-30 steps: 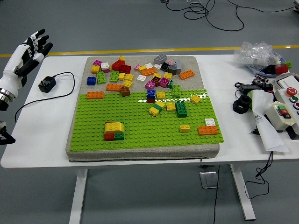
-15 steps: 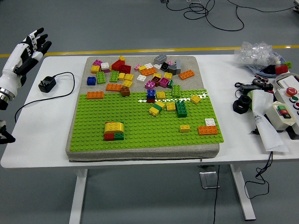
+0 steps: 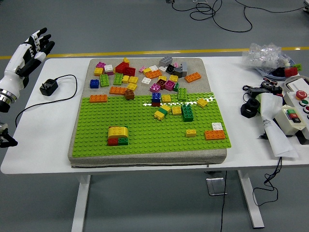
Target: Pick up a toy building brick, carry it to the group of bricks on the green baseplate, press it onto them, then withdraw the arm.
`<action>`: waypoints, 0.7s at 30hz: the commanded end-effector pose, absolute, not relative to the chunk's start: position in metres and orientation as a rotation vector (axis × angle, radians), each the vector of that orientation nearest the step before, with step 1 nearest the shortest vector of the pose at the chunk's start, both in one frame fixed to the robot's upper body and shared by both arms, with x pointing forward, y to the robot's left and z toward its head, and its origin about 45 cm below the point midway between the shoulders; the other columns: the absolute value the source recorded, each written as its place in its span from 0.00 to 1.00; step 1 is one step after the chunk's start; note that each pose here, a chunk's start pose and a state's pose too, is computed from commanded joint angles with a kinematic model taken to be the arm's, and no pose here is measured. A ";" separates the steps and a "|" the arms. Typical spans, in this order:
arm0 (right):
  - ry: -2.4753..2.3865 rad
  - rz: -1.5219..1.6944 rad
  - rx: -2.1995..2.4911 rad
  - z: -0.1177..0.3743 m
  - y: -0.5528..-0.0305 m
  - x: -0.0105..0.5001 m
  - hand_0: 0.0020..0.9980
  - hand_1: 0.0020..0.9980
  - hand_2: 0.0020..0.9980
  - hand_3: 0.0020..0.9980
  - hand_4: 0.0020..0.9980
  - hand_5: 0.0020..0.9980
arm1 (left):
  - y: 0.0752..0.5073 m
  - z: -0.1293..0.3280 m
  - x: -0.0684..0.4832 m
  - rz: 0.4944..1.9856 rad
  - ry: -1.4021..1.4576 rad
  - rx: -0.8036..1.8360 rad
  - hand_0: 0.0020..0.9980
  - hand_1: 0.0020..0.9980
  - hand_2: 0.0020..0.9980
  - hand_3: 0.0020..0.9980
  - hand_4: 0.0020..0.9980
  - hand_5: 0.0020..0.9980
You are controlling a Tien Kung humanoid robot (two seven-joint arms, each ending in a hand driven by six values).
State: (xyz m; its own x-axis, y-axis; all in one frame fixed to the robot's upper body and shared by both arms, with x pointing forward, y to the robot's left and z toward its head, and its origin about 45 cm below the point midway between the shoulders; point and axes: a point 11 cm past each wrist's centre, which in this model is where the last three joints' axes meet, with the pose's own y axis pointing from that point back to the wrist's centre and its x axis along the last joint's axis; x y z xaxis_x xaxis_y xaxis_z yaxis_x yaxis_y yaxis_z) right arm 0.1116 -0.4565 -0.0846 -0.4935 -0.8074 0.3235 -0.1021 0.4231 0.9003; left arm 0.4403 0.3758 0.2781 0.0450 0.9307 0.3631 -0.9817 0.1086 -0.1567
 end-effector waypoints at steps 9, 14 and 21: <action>-1.894 -1.119 0.776 -0.084 -0.456 0.116 0.80 0.71 0.75 0.70 0.89 0.54 | 0.374 0.280 0.443 1.461 -0.422 0.148 1.00 0.96 0.94 0.97 0.86 0.80; -1.895 -1.122 0.779 -0.084 -0.456 0.116 0.80 0.71 0.76 0.70 0.89 0.54 | 0.373 0.279 0.443 1.456 -0.422 0.153 1.00 0.96 0.94 0.97 0.86 0.80; -1.893 -1.122 0.784 -0.084 -0.456 0.116 0.80 0.71 0.75 0.70 0.89 0.54 | 0.374 0.278 0.443 1.459 -0.421 0.155 1.00 0.96 0.94 0.97 0.86 0.80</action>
State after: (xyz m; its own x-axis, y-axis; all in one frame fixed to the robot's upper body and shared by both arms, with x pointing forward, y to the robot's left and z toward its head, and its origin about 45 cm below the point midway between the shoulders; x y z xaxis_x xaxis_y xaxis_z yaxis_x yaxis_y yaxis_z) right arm 0.1161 -0.4559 -0.0838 -0.5019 -0.8068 0.3116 -0.1142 0.4190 0.9008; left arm 0.4426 0.3740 0.2782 0.0543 0.9282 0.3681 -0.9816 0.1172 -0.1507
